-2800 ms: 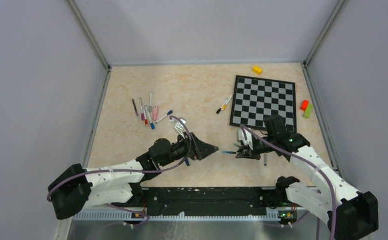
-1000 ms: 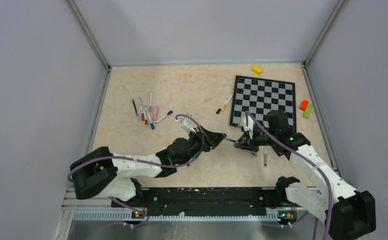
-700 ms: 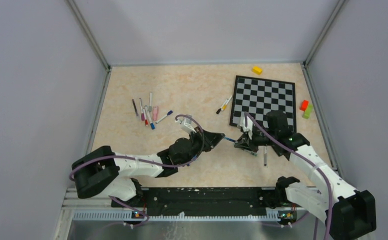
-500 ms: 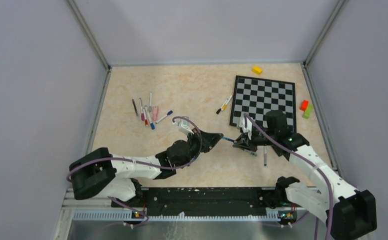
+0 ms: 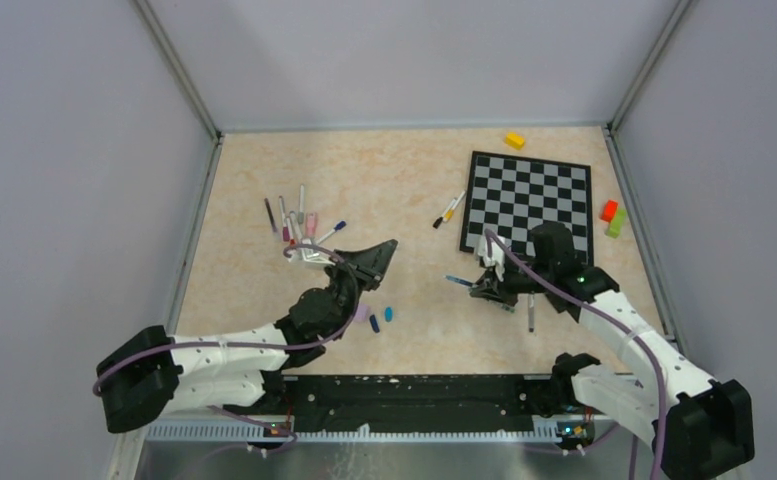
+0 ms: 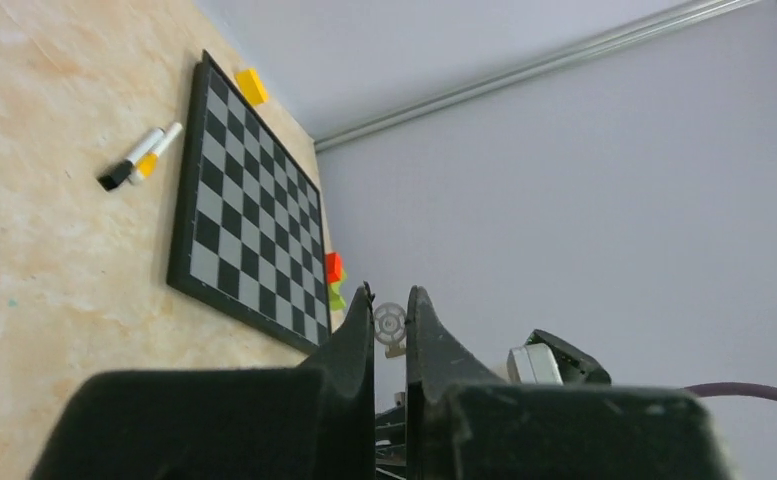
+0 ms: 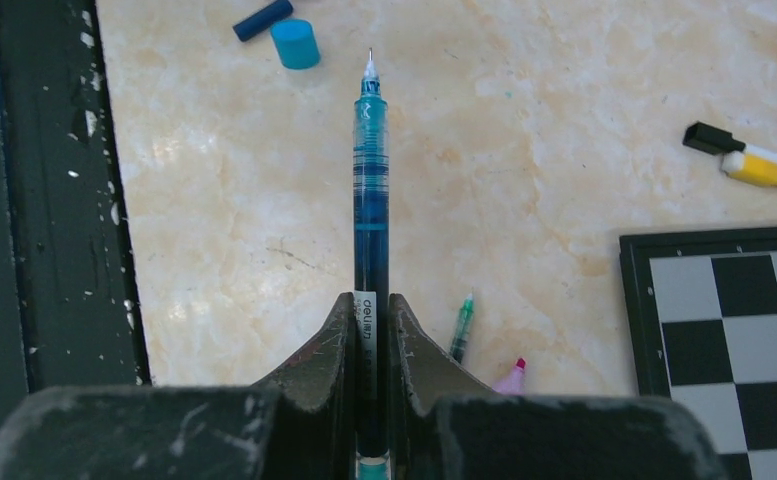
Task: Open the pen caps
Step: Open the pen cap from the pen, then place the pen cap at the center of the board, then place the pen at the center of the board, then pick up the pen from the center of the board.
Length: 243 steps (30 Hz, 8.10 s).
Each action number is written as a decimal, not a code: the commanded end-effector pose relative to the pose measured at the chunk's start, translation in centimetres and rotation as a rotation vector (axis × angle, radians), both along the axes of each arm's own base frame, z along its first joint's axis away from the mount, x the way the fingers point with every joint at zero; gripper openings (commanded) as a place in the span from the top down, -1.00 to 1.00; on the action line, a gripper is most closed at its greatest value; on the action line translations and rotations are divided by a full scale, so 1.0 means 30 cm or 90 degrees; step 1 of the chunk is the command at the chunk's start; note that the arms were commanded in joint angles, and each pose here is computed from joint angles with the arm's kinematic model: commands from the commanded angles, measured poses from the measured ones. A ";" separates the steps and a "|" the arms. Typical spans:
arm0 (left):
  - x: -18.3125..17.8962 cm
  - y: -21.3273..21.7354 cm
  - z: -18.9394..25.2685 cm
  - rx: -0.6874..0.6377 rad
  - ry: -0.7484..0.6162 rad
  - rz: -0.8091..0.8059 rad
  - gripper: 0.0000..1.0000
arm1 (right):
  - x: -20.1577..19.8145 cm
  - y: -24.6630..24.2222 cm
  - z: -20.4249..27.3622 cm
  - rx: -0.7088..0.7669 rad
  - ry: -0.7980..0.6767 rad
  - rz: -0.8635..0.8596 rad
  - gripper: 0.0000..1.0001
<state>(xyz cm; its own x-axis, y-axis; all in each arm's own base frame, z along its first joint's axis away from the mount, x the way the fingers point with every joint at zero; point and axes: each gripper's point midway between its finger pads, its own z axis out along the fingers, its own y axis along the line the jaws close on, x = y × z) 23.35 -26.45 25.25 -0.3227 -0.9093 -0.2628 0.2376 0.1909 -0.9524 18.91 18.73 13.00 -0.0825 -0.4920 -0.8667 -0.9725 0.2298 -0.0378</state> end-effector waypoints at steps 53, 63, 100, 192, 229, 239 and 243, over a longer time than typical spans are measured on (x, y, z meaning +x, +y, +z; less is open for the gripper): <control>-0.054 -0.154 -0.426 0.742 0.071 -0.352 -0.03 | 0.180 -0.607 -0.074 -0.162 0.037 -0.444 1.00; -0.117 -0.016 -0.337 0.662 -0.059 -0.290 -0.97 | 0.131 -0.779 -0.207 -0.200 0.164 -0.526 1.00; -0.106 -0.095 -0.176 0.586 -0.172 -0.366 -0.97 | 0.171 -0.740 -0.114 -0.138 0.167 -0.511 0.39; -0.250 -0.224 -0.274 0.332 -0.066 -0.667 1.00 | -0.079 -0.215 0.155 0.119 -0.243 0.111 -0.25; -0.420 -0.548 -0.337 0.272 -0.002 -0.844 0.95 | -0.203 -0.044 -0.091 -0.072 -0.274 0.481 0.81; -0.320 -0.451 -0.223 0.322 -0.084 -0.659 -0.56 | -0.208 -0.027 -0.033 -0.010 -0.174 0.357 1.00; -0.282 -0.370 -0.138 0.276 -0.141 -0.545 -0.97 | -0.158 0.009 0.061 0.070 -0.076 0.233 1.00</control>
<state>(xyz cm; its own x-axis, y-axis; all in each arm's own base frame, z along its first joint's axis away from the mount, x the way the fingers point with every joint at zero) 12.54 -39.49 17.98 -0.8241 0.0268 -0.5658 0.5602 0.1866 -0.8071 12.72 17.29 11.03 0.4011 -0.4494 -0.7982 -0.9074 -0.3140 -0.2792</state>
